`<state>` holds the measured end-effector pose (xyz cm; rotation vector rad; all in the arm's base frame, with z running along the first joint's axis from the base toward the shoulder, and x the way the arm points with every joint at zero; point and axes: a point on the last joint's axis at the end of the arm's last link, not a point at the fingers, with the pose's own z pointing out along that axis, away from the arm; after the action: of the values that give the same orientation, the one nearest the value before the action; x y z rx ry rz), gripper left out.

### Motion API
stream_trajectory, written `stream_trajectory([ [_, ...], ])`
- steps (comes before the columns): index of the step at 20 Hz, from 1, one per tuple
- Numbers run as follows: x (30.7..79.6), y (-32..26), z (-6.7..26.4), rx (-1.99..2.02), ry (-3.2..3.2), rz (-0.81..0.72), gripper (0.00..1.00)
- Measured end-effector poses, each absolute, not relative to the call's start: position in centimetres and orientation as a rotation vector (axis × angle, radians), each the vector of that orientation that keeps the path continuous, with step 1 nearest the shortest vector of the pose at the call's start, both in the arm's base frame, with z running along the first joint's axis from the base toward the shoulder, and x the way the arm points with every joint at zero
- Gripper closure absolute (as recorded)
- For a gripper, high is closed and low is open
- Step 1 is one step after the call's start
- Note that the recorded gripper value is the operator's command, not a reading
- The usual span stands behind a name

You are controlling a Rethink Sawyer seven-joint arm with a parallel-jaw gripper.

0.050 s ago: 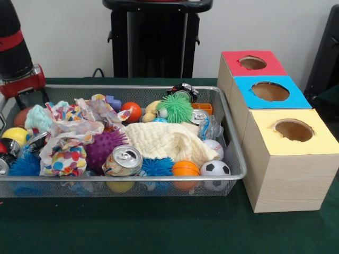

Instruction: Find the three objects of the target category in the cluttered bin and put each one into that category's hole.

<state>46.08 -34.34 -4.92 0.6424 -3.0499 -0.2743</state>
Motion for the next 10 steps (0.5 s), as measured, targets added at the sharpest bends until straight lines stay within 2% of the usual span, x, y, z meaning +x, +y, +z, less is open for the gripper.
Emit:
stream_trajectory([
  [10,46.92,-34.92,-5.01,0.639,-3.060,-0.255,0.00],
])
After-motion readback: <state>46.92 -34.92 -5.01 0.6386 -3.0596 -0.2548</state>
